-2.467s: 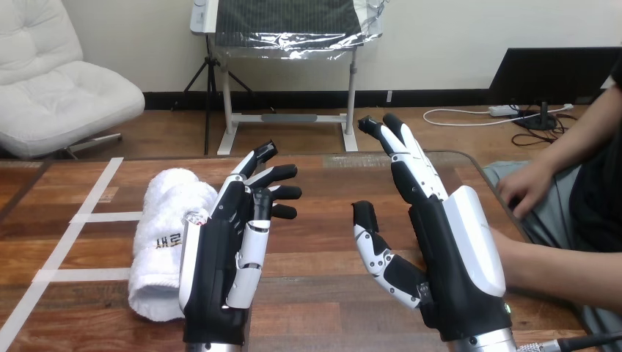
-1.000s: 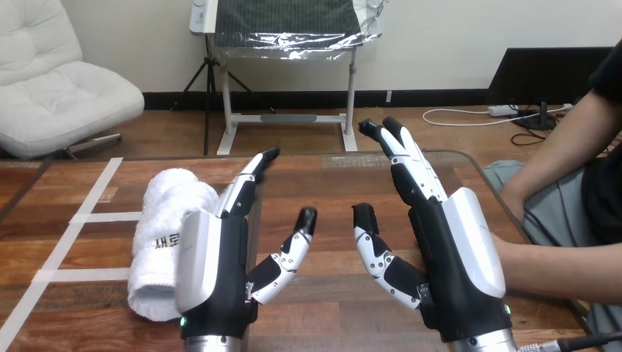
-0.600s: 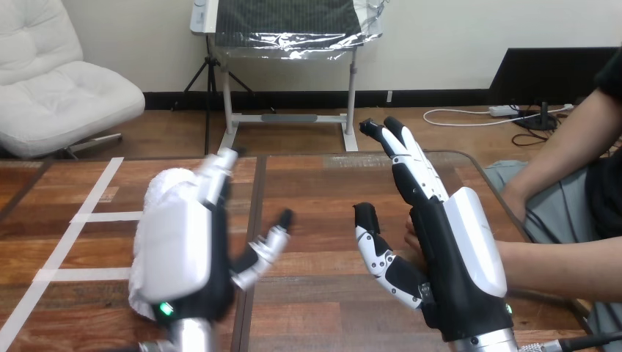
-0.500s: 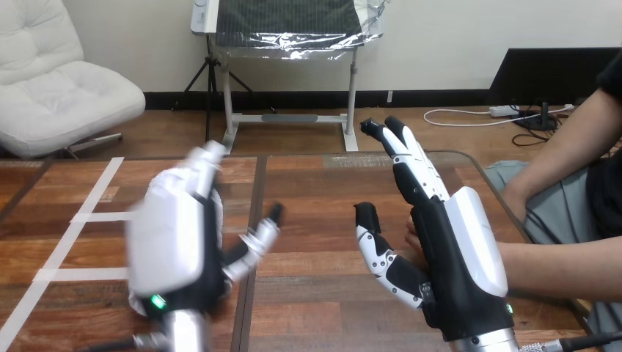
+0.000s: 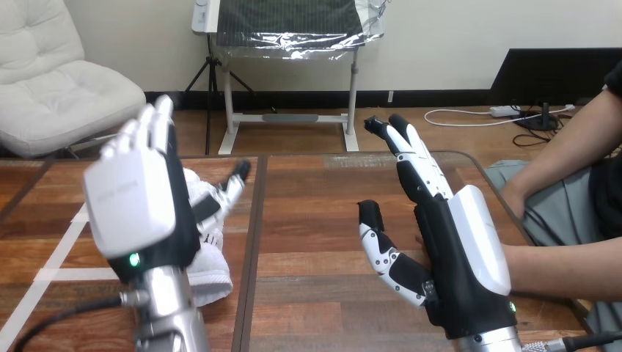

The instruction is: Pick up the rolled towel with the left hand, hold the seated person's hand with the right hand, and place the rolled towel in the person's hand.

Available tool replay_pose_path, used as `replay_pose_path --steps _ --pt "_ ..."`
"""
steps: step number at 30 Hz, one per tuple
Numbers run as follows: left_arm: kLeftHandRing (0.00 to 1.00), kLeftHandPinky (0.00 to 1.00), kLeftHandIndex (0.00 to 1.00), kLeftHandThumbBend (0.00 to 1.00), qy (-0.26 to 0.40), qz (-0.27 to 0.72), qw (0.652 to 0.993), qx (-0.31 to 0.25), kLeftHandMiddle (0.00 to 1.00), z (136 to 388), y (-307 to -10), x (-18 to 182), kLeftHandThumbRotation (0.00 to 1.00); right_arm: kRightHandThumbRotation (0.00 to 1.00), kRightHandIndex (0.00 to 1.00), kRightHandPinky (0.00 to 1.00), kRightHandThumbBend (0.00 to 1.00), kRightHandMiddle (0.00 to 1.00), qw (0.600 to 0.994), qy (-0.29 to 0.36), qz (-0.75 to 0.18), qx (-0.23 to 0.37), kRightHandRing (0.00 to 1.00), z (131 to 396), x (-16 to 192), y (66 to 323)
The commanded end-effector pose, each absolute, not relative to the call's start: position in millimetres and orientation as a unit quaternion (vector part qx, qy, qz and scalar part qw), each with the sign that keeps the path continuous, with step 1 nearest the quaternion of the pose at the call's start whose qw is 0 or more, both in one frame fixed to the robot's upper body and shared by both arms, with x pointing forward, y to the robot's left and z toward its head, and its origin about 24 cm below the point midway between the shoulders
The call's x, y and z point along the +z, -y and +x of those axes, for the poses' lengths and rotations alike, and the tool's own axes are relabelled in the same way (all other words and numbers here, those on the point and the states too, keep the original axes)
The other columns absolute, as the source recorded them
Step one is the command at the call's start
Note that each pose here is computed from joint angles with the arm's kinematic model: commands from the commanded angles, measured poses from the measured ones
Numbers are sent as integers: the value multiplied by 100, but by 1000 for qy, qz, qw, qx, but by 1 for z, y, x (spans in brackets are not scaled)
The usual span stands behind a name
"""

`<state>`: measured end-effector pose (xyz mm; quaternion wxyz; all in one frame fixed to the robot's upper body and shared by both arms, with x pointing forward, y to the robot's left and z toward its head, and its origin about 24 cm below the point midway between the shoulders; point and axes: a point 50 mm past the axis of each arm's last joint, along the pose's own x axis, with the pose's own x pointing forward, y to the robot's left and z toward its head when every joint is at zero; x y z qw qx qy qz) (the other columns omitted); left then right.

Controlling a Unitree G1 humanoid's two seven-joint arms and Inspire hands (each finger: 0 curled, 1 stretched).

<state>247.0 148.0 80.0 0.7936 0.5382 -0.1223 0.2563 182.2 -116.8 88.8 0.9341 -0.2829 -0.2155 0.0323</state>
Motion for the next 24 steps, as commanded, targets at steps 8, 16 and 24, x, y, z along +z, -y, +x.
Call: replay_pose_path --steps 8,16,24 --pt "85 79 90 76 141 548 777 277 88 264 -150 101 61 0 93 100 7 100 929 249 -274 28 100 191 103 116" --pt "85 80 92 77 123 550 778 279 89 271 -154 100 65 0 93 100 7 100 928 248 -275 30 100 192 103 116" --pt "85 80 93 78 90 552 786 265 90 280 -157 94 69 0 93 100 6 100 930 244 -272 33 100 193 103 116"
